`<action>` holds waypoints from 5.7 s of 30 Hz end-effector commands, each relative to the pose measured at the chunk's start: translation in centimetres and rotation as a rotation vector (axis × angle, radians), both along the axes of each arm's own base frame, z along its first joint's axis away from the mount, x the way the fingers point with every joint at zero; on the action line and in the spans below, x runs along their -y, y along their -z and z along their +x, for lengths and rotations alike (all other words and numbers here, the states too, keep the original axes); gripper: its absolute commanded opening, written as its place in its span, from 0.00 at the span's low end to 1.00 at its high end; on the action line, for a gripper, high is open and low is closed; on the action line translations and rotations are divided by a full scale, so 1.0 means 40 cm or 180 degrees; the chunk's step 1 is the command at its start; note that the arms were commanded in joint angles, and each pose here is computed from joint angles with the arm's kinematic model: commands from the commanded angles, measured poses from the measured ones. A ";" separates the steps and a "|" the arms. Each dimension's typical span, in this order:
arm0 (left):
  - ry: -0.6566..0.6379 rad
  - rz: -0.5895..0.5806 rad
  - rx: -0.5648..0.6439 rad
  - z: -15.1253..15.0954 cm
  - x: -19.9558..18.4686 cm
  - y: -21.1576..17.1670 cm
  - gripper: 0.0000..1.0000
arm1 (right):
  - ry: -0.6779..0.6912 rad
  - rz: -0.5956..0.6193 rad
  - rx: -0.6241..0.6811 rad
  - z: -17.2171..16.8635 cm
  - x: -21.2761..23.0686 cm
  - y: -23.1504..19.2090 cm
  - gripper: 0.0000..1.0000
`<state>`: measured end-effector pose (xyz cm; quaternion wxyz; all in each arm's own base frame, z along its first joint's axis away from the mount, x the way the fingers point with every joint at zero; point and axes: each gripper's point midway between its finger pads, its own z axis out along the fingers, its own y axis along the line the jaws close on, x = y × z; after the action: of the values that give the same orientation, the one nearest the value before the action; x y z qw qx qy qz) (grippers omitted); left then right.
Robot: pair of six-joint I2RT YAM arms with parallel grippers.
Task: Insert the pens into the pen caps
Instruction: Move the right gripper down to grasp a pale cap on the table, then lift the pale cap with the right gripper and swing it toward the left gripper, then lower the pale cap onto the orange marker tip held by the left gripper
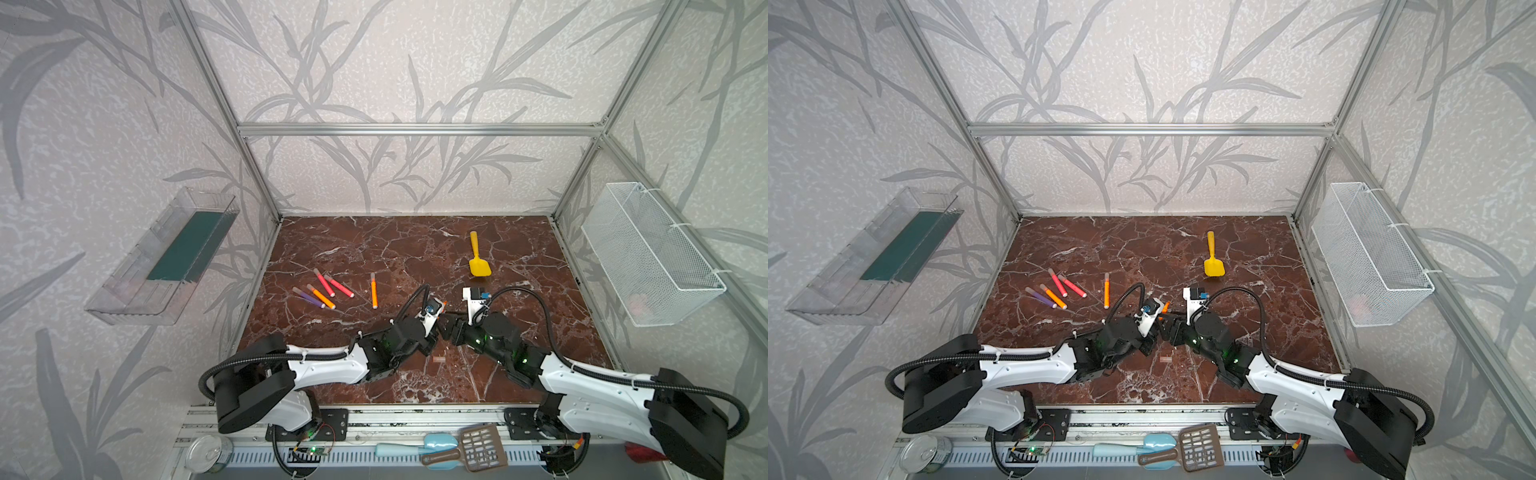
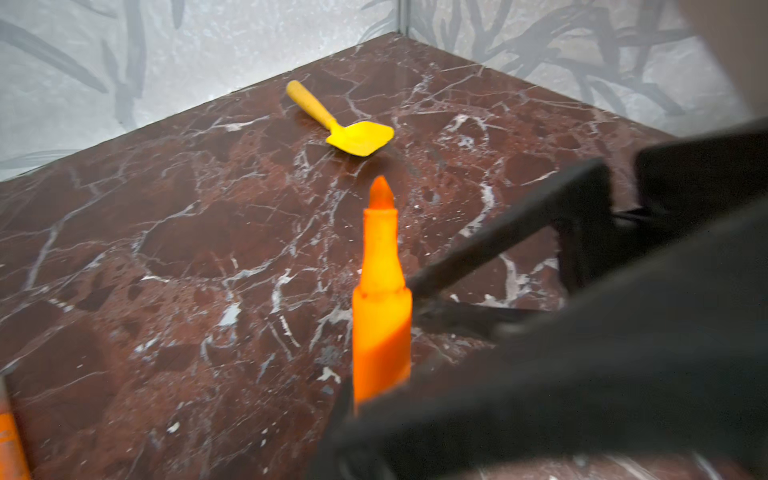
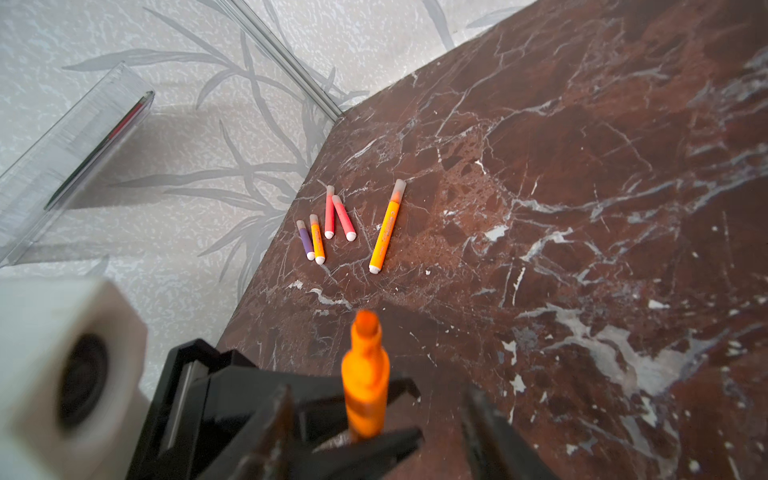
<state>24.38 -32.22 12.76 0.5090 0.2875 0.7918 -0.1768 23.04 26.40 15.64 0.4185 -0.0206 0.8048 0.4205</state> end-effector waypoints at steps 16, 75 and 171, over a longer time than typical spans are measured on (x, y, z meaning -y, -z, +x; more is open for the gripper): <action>-0.1586 -0.0031 -0.0205 0.080 -0.291 0.018 0.00 | -0.0189 -0.0762 -0.0728 -0.187 0.052 0.187 0.71; -0.1957 -0.0226 -0.0150 0.062 -0.422 0.000 0.00 | 0.0041 -0.2286 -0.0592 0.056 -0.170 0.321 0.67; 0.0358 -0.1640 -0.0535 -0.074 -0.133 -0.114 0.00 | -0.0185 0.0334 0.0701 0.120 -0.200 -0.263 0.00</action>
<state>21.43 -26.52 16.13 0.4784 0.1796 0.7565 -0.4082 27.80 33.71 24.27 0.4806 -0.0591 0.7485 0.4531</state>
